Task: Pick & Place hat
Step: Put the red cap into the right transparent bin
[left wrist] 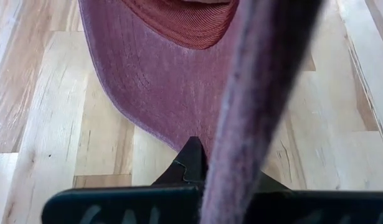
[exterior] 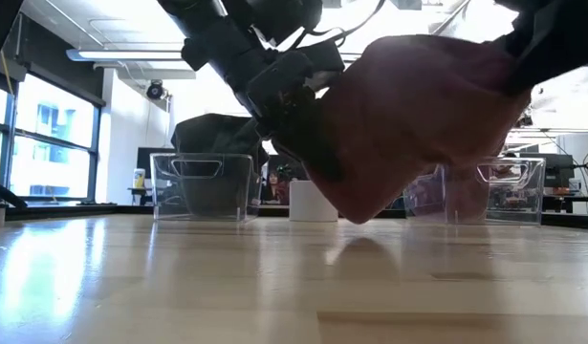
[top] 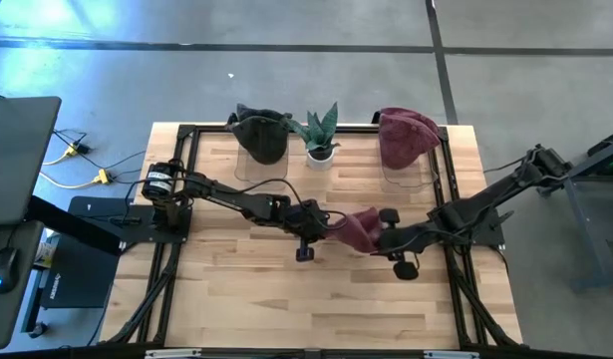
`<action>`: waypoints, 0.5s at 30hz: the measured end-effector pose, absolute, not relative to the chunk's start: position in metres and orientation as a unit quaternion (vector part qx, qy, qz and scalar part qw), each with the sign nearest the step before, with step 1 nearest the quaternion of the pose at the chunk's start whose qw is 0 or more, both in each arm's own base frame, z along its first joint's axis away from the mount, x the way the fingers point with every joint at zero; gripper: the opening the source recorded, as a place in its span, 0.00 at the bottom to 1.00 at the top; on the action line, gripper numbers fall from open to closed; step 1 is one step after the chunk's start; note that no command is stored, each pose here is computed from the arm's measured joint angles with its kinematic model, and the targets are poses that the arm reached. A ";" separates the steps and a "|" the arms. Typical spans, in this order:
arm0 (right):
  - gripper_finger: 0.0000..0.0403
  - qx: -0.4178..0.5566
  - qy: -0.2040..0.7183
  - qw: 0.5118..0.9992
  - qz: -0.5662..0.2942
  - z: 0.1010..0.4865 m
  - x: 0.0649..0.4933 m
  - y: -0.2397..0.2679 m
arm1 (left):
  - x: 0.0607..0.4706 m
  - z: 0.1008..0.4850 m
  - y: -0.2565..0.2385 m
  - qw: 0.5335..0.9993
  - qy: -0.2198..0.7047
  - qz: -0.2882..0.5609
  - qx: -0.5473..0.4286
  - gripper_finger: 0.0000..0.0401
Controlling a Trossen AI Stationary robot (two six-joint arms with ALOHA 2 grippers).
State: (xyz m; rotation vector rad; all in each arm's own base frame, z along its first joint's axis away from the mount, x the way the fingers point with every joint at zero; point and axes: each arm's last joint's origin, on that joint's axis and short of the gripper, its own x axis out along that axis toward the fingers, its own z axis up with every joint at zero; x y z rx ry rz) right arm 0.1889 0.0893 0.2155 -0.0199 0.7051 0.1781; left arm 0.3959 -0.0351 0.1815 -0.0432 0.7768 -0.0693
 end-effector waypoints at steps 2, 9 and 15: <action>0.08 -0.003 0.339 0.936 0.098 0.219 0.187 0.089 | 0.396 0.182 -0.035 0.925 0.377 -0.036 -0.015 0.00; 0.10 0.043 0.317 0.938 0.133 0.248 0.183 0.090 | 0.398 0.185 -0.040 0.924 0.353 -0.144 -0.017 0.09; 0.05 0.027 0.344 0.930 0.129 0.279 0.180 0.089 | 0.396 0.183 -0.041 0.917 0.367 -0.156 -0.022 0.20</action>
